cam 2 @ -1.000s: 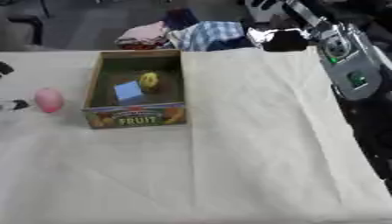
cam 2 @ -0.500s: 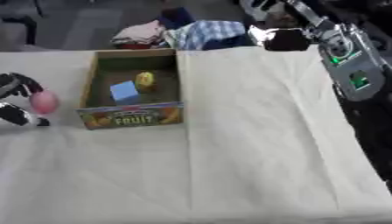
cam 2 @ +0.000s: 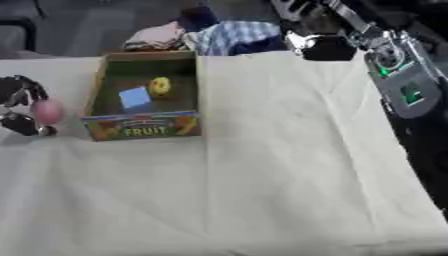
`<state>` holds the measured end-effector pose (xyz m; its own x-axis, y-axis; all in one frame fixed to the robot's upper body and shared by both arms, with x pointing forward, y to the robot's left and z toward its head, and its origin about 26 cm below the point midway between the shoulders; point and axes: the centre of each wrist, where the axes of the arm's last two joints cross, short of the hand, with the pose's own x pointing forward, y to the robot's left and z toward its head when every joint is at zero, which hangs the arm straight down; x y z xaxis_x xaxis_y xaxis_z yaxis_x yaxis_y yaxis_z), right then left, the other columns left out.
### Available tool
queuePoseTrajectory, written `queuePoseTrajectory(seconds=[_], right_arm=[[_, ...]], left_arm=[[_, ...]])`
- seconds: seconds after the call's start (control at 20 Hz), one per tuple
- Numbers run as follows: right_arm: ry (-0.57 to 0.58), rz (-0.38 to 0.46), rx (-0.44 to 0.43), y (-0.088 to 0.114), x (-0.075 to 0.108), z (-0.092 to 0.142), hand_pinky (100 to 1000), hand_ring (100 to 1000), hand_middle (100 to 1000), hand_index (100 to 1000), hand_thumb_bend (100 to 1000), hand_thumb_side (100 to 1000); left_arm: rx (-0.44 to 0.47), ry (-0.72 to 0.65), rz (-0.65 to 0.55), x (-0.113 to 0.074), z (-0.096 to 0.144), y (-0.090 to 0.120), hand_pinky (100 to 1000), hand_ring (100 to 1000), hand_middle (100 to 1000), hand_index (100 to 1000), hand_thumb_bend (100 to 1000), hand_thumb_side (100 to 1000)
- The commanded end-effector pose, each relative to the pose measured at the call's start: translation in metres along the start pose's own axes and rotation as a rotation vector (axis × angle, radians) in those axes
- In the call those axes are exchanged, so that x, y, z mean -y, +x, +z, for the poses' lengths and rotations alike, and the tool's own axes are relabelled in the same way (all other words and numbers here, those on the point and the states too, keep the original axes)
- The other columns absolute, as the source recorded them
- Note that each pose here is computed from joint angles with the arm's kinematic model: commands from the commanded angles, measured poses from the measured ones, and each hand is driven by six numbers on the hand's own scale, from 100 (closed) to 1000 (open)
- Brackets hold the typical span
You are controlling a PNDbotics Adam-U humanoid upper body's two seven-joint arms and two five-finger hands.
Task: Pick up objects on the table and place them in the box.
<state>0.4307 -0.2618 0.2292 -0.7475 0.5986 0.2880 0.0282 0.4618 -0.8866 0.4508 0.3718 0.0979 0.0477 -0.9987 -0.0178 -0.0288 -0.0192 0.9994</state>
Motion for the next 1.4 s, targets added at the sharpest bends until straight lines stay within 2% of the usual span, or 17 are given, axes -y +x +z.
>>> queuePoseTrajectory(seconds=[0.05,0.25,0.4,0.55,0.75,1.0,1.1,1.15,1.2,1.25,1.4], right_arm=[[-0.017,0.019,0.008,0.001,0.013,0.0,683,726,750,872,100,479],[-0.016,0.015,0.002,0.0,0.011,0.001,683,725,747,871,100,507],[-0.013,0.011,-0.005,-0.001,0.009,0.001,682,724,745,871,100,513],[-0.017,0.008,-0.01,-0.002,0.009,0.002,682,724,744,871,100,520],[-0.02,0.006,-0.016,-0.003,0.008,0.003,681,723,741,870,100,520],[-0.017,0.003,-0.02,-0.004,0.007,0.004,681,723,740,870,100,523],[-0.015,0.003,-0.021,-0.004,0.006,0.004,681,723,739,868,100,522],[-0.015,0.002,-0.021,-0.004,0.006,0.004,681,723,739,867,100,522],[-0.015,0.002,-0.022,-0.005,0.006,0.005,681,723,739,867,100,522],[-0.015,0.002,-0.023,-0.005,0.006,0.005,680,723,739,866,100,524],[-0.013,0.001,-0.027,-0.005,0.005,0.006,680,722,738,865,100,525]], left_arm=[[-0.032,0.042,0.008,-0.008,-0.002,-0.007,590,427,397,514,652,101],[-0.044,0.025,0.03,-0.006,-0.001,-0.008,552,372,319,425,645,100],[-0.076,0.072,0.039,-0.007,-0.001,-0.007,499,314,247,348,567,100],[-0.102,0.144,0.06,-0.009,-0.001,-0.006,482,292,198,297,546,100],[-0.108,0.243,0.128,-0.017,-0.003,-0.002,483,291,183,281,510,100],[-0.059,0.315,0.198,-0.038,-0.008,0.01,488,296,189,287,487,100],[-0.059,0.317,0.205,-0.044,-0.008,0.01,521,364,302,395,515,100],[-0.069,0.309,0.201,-0.045,-0.007,0.009,552,449,412,500,554,100],[-0.083,0.299,0.197,-0.045,-0.007,0.007,568,481,455,553,574,100],[-0.099,0.291,0.195,-0.045,-0.007,0.005,606,536,523,660,606,100],[-0.161,0.265,0.197,-0.043,-0.004,-0.007,658,621,618,745,635,121]])
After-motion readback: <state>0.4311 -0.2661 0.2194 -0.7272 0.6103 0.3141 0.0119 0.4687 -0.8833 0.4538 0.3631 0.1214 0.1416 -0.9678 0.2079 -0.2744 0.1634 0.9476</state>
